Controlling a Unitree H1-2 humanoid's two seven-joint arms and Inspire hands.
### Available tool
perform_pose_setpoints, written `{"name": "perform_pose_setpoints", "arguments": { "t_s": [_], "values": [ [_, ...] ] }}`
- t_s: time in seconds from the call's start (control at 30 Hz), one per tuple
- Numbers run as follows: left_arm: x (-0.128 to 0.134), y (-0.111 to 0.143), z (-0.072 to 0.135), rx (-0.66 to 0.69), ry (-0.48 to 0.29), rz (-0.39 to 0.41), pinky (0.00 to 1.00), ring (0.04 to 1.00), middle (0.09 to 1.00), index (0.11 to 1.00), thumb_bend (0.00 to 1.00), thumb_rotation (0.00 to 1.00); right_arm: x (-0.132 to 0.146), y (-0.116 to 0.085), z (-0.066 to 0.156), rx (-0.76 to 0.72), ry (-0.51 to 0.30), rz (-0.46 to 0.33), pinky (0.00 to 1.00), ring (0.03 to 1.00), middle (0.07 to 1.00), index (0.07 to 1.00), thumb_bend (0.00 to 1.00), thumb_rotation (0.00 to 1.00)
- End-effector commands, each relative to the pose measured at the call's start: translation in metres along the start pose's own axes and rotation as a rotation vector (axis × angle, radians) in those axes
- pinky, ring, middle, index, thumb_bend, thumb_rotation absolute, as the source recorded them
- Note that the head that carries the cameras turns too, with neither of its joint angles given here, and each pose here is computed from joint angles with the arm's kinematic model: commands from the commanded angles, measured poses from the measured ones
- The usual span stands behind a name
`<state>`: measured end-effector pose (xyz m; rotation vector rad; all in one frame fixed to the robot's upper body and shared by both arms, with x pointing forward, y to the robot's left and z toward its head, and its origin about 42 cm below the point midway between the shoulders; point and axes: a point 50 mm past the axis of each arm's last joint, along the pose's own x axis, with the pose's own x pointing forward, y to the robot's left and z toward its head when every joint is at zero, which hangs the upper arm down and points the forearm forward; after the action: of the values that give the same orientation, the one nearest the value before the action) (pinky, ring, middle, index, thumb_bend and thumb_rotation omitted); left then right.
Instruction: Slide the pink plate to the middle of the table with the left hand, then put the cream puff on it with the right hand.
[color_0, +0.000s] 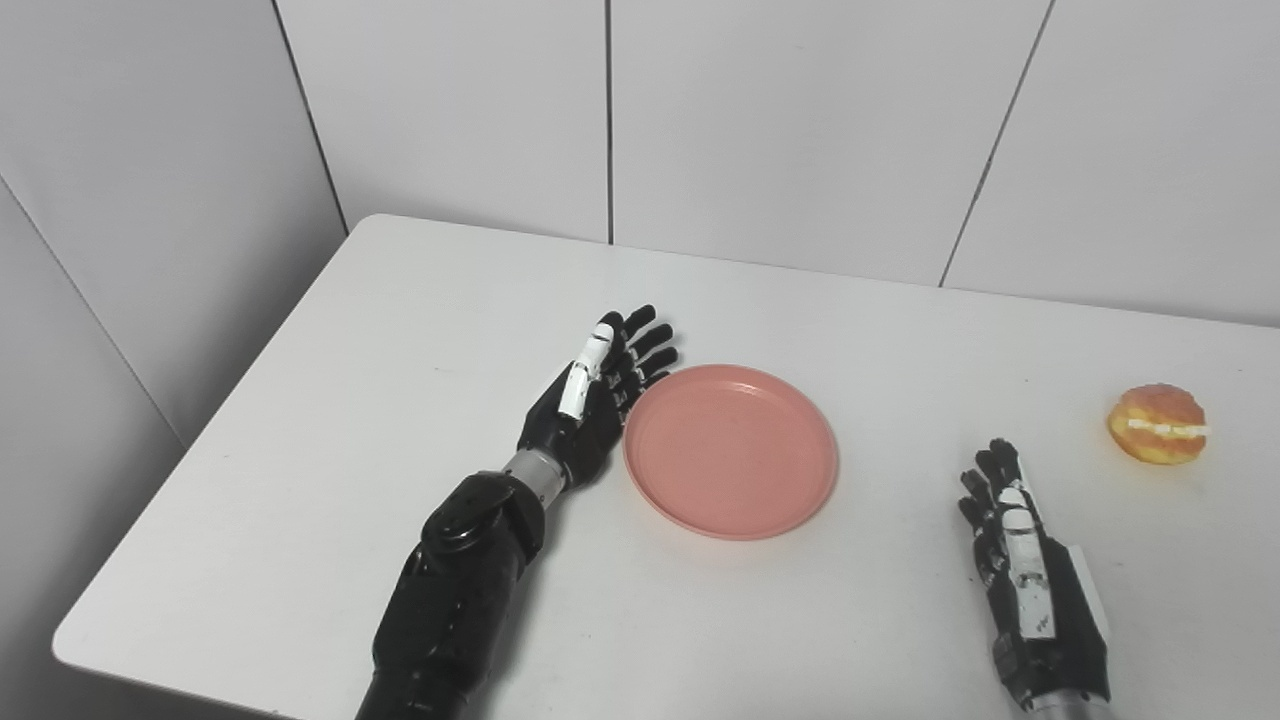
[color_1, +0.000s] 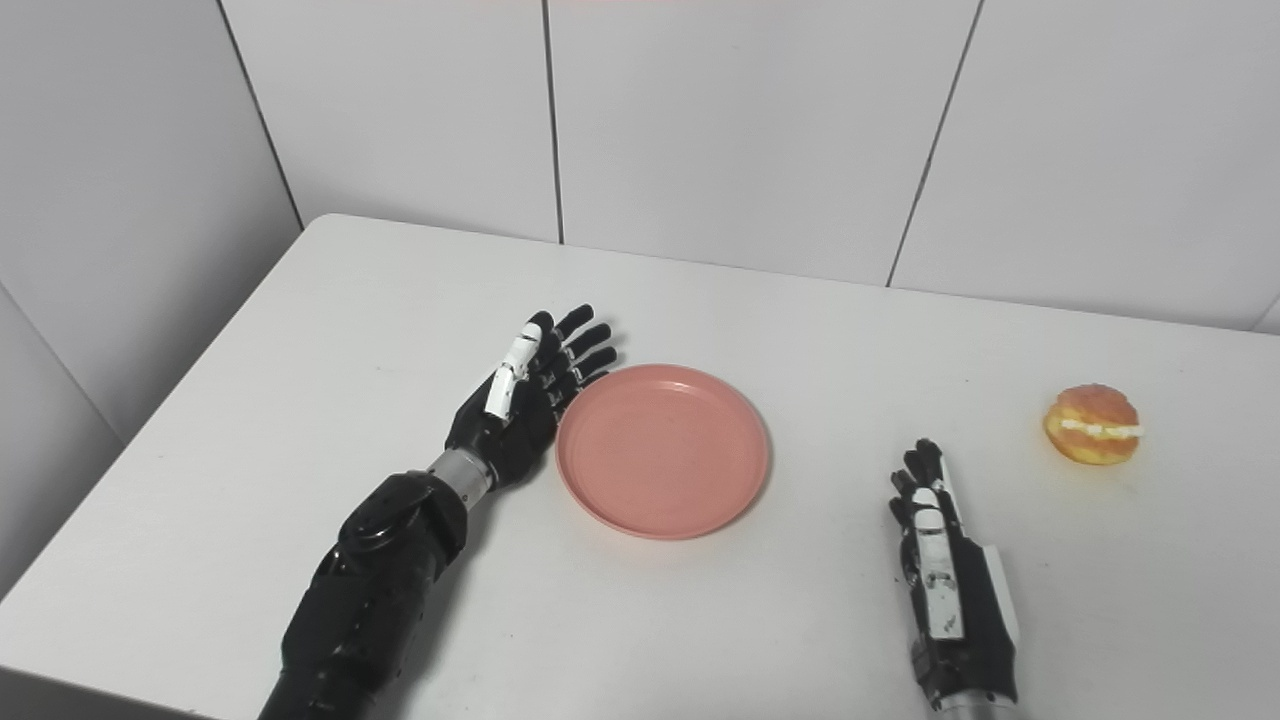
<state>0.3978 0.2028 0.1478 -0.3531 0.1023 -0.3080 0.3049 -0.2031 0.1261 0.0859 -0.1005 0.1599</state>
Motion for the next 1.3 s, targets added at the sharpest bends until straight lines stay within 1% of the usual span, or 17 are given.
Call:
{"name": "perform_pose_setpoints", "arguments": {
  "t_s": [0.0,0.2,0.37,0.53,0.7,0.87,1.07,1.27],
  "values": [
    [-0.003,-0.006,-0.005,0.009,0.049,-0.015,0.88,0.888,0.900,0.891,0.37,1.00,0.003,0.007,0.005,0.008,-0.002,0.027,1.00,0.987,1.000,1.000,0.25,1.00],
    [-0.012,-0.020,-0.012,0.013,0.075,-0.069,0.89,0.888,0.900,0.891,0.38,1.00,0.006,0.010,0.006,0.006,-0.001,0.025,1.00,0.995,1.000,1.000,0.24,1.00],
    [-0.019,-0.028,-0.019,-0.008,0.089,-0.085,0.89,0.897,0.908,0.898,0.37,1.00,0.008,0.014,0.009,-0.001,0.008,0.013,1.00,0.990,1.000,1.000,0.22,1.00],
    [-0.022,-0.028,-0.025,-0.015,0.102,-0.082,0.91,0.902,0.911,0.904,0.37,1.00,0.008,0.015,0.009,-0.001,0.002,0.012,1.00,0.987,1.000,1.000,0.23,1.00],
    [-0.026,-0.027,-0.028,-0.036,0.095,-0.072,0.91,0.904,0.913,0.905,0.38,1.00,0.007,0.016,0.009,-0.004,0.002,0.009,1.00,0.990,1.000,1.000,0.22,1.00],
    [-0.030,-0.024,-0.032,-0.049,0.089,-0.055,0.92,0.917,0.925,0.919,0.38,1.00,0.006,0.015,0.008,-0.012,-0.005,0.003,0.99,0.983,1.000,1.000,0.24,1.00],
    [-0.033,-0.020,-0.037,-0.036,0.067,-0.035,0.93,0.922,0.929,0.925,0.37,1.00,0.008,0.011,0.007,0.019,-0.006,-0.008,0.99,0.995,1.000,1.000,0.22,1.00],
    [-0.036,-0.016,-0.042,-0.020,0.061,-0.016,0.93,0.920,0.925,0.922,0.37,1.00,0.011,0.007,0.009,-0.012,-0.019,-0.031,0.99,0.994,1.000,1.000,0.28,1.00]
  ]
}}
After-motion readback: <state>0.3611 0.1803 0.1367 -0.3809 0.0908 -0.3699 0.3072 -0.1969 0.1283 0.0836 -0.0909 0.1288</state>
